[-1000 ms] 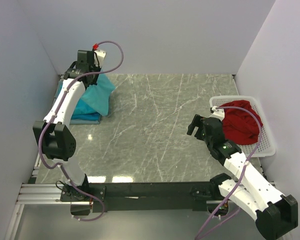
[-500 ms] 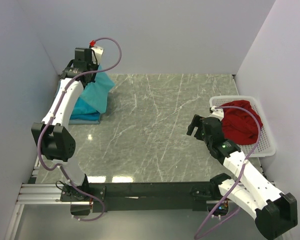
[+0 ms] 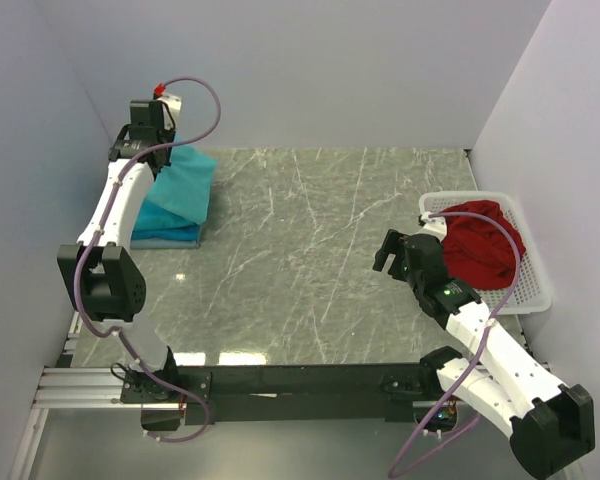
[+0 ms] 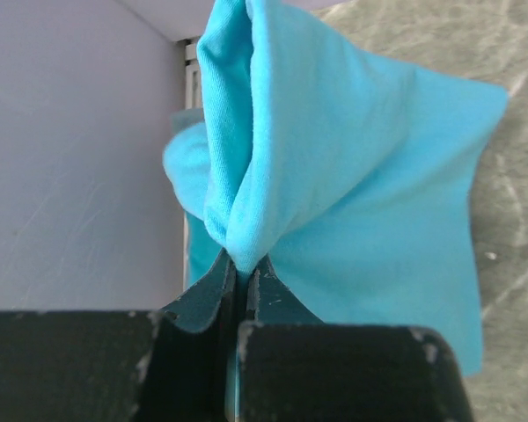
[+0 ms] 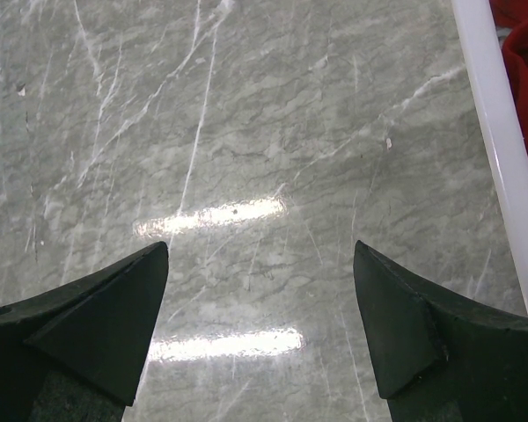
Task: Fold and stack the t-shirts
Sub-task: Neatly place the folded tshirt to the corner
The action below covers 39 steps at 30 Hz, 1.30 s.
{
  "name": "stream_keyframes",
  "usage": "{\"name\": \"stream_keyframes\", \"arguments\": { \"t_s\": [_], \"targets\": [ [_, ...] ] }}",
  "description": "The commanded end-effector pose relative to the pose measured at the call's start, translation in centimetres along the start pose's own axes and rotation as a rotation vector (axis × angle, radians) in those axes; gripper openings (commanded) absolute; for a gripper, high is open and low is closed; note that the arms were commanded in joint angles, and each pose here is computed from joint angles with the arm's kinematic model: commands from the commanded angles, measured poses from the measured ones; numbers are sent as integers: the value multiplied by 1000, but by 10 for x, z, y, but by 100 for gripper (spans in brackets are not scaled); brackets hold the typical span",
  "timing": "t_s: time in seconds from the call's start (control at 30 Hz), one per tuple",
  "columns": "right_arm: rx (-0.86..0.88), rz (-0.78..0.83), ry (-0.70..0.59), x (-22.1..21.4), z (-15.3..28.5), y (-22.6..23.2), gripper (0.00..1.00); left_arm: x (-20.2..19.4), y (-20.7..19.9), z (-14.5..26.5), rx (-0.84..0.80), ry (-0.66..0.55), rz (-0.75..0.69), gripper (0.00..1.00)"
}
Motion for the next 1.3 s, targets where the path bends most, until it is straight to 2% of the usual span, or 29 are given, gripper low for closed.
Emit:
{"name": "stream_keyframes", "arguments": {
  "t_s": [0.0, 0.27, 0.73, 1.27],
  "targets": [
    [15, -4, -40, 13, 1, 7, 91, 5, 28, -3, 92, -39, 54, 1],
    [-2, 0, -38, 13, -1, 5, 91, -26, 33, -24, 90, -7, 62, 1],
    [-15, 6, -35, 13, -4, 4, 91, -85, 37, -68, 104, 116, 121, 1],
    [-32, 14, -35, 13, -5, 2, 91, -113, 43, -86, 144, 164, 132, 1]
  ]
}}
Point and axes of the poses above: each gripper's point midway between its finger pads, its own z axis back along the fingers, its own y axis along the line the jaws close on, x = y × z, the point moved 3 cm from there along z, back along the fingers, and after that the axes turned 14 degrees about -z, right-handed, at the moved point
